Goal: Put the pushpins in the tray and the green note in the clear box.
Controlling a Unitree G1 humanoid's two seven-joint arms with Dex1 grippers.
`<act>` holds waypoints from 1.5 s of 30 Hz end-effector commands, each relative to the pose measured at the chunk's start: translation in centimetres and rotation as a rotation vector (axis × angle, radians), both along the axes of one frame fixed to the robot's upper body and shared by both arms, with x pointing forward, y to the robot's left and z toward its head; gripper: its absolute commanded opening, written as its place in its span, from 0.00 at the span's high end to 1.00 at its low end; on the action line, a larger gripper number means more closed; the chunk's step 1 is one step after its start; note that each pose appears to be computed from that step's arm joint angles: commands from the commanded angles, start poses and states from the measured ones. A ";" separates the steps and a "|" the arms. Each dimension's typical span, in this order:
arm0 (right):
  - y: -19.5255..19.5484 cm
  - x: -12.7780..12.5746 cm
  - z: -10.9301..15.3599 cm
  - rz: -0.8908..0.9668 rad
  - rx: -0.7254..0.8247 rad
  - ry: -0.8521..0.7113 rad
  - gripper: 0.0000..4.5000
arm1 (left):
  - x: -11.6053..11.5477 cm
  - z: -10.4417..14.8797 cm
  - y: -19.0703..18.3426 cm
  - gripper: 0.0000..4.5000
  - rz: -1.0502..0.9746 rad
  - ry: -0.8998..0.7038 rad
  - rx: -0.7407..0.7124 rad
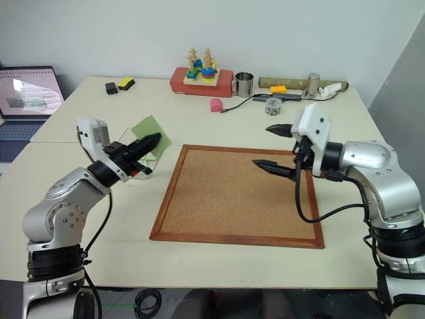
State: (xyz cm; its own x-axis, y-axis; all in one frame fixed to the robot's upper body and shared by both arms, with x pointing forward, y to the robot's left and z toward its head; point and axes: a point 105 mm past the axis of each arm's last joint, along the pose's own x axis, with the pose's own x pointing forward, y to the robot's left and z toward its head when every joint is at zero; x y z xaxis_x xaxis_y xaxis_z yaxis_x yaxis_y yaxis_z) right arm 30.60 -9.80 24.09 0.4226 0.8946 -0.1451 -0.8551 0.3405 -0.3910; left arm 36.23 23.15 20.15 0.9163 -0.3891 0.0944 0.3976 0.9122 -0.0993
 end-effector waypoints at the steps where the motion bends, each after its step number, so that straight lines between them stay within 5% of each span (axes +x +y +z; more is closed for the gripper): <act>1: 1.0 -0.6 0.8 0.046 -0.003 -0.024 0.05 | 1.4 1.3 3.5 1.00 0.183 -0.041 0.064; 5: 1.2 -0.6 0.5 0.051 -0.005 -0.015 0.05 | 2.5 0.5 4.9 1.00 0.259 0.005 0.071; 8: 1.2 -0.6 0.3 0.046 -0.008 -0.011 0.04 | 3.0 -0.4 5.7 0.90 0.299 0.047 0.073; 21: 0.6 -0.7 -0.1 0.019 -0.025 -0.003 0.04 | 3.2 -0.6 5.5 0.33 0.289 0.058 0.120; 28: -0.5 -0.3 0.5 -0.027 -0.020 -0.024 0.04 | 1.2 0.6 5.3 0.01 0.199 0.040 0.288; 36: -7.6 -1.3 -0.8 -0.169 -0.168 0.013 0.04 | -5.8 -0.5 5.2 0.01 -0.186 0.139 0.836; 45: -15.2 -3.4 -1.6 -0.303 -0.339 0.131 0.04 | -8.7 -0.7 8.4 0.01 -0.242 0.247 0.839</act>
